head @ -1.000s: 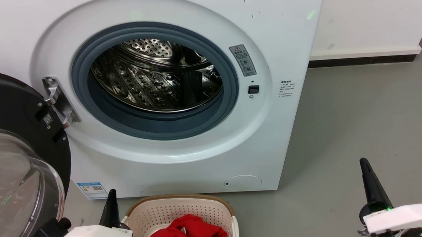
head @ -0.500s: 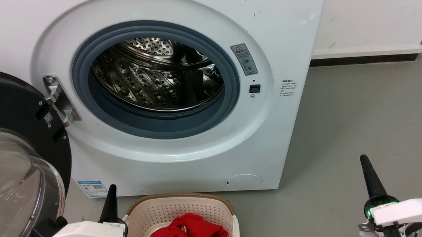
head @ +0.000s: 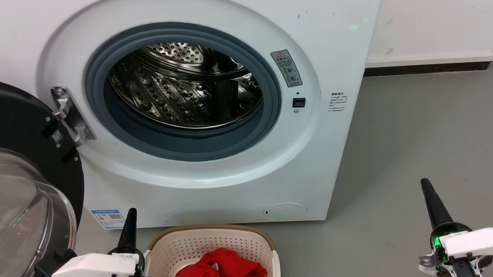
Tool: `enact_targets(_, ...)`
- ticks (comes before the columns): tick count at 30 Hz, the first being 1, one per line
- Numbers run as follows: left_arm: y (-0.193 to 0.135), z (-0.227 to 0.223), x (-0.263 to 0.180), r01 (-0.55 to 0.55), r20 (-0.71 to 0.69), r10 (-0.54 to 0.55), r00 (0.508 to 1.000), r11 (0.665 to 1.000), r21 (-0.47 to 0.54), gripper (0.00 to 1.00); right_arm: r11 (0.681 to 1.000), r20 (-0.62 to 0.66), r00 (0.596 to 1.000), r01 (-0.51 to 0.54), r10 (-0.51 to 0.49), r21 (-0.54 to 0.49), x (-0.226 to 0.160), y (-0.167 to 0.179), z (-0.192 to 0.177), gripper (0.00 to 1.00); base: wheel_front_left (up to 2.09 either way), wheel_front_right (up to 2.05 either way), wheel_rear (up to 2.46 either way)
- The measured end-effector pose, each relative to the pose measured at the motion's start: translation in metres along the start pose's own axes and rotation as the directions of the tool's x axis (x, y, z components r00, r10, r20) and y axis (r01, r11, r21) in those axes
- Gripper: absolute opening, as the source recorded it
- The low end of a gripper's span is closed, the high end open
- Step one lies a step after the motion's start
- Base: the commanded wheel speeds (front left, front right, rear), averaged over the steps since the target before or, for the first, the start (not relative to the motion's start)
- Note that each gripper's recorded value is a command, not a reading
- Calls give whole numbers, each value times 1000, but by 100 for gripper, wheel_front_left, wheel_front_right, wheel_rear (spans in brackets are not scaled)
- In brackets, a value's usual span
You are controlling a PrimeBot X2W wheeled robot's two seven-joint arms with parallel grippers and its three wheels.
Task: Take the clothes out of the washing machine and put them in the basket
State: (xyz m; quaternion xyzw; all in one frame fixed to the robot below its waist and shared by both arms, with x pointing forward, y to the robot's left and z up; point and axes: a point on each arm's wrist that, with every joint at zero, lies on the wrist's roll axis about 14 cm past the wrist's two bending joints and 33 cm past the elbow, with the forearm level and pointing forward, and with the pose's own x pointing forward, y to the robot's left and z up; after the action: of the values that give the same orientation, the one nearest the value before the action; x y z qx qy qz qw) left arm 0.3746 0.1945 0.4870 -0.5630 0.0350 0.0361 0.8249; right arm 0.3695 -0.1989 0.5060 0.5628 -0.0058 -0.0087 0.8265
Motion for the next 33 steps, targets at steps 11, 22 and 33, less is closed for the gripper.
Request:
enact_targets(11,-5,3,4,27,-1,-27,1000,992,-122,0,993,-5,1000,7,-6,120,6,-1,1,0,0,0,0)
enact_targets(22,-7,6,6,44,0,-45,999,976,-214,0,978,-14,1000,13,-10,210,9,-3,0,0,0,0,0)
enact_targets(33,-11,9,9,66,6,-67,998,953,-296,0,956,-20,1000,12,-6,293,14,-3,0,0,0,0,0)
